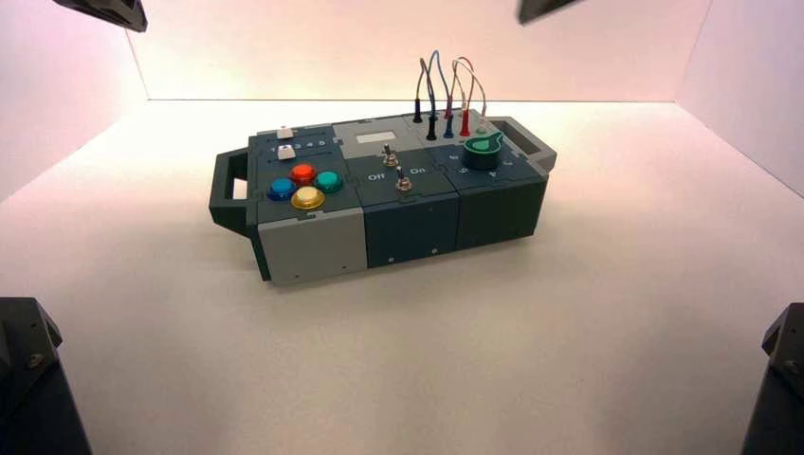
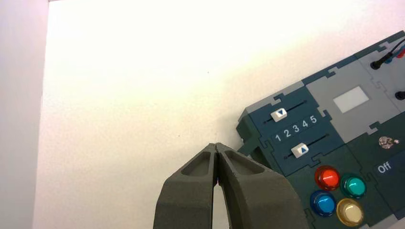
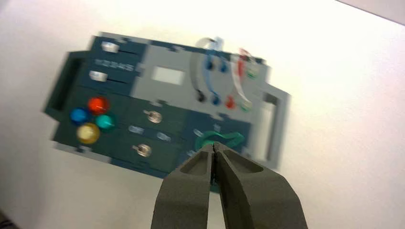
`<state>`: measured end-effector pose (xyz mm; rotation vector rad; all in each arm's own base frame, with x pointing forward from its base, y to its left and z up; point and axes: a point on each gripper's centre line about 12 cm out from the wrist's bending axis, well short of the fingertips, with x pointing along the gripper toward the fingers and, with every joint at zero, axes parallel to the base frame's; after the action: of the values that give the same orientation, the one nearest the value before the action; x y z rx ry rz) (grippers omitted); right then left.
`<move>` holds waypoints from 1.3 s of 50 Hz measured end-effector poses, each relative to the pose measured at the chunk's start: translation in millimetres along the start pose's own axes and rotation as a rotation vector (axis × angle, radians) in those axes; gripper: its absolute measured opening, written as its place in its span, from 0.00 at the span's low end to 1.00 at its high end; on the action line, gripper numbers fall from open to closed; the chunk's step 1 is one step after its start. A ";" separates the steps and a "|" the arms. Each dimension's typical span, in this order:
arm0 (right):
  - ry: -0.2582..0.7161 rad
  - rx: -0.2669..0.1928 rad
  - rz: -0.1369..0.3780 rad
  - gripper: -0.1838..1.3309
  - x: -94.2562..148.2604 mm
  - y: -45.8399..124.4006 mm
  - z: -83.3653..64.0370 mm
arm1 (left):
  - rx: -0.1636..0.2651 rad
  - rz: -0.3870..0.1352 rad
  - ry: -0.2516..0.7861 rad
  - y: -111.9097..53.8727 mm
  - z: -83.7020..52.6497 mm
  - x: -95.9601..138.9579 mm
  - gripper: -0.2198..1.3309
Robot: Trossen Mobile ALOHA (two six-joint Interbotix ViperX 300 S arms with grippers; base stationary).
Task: Move the top slider to position 5.
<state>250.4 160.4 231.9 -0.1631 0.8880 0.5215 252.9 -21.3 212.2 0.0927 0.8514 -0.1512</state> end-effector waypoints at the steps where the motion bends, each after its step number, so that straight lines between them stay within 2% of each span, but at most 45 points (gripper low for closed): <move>1: 0.002 -0.003 0.005 0.03 1.4 2.0 2.1 | -0.002 0.002 0.000 0.7 -0.5 -0.6 0.04; 12: 0.076 -0.038 0.051 0.03 28.4 25.3 18.3 | -0.046 0.039 -0.005 14.6 -1.3 -7.4 0.04; 19: 0.158 -0.079 0.079 0.03 56.8 46.6 27.1 | -0.075 0.065 -0.007 24.0 -2.9 -10.7 0.04; 22: 0.211 -0.108 0.094 0.03 77.5 62.0 31.3 | -0.093 0.078 -0.007 29.0 -3.4 -12.2 0.04; 25: 0.237 -0.122 0.101 0.03 87.2 69.4 33.8 | -0.097 0.083 -0.007 31.0 -2.9 -12.9 0.04; 33: 0.308 -0.151 0.130 0.03 123.4 97.6 51.9 | -0.106 0.089 -0.002 33.7 -3.2 -14.1 0.04; 40: 0.357 -0.164 0.147 0.03 150.2 116.6 65.8 | -0.109 0.090 0.002 34.3 -3.8 -14.2 0.04; 51: 0.424 -0.170 0.172 0.03 182.7 137.4 77.3 | -0.109 0.090 0.004 34.2 -4.0 -14.2 0.04; 65: 0.437 -0.167 0.203 0.03 205.3 155.0 92.3 | -0.109 0.090 0.004 34.4 -3.6 -14.1 0.04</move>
<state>343.5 401.4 142.7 -0.3505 1.2950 0.7674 246.9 14.4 221.1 0.0293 0.8559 -0.0204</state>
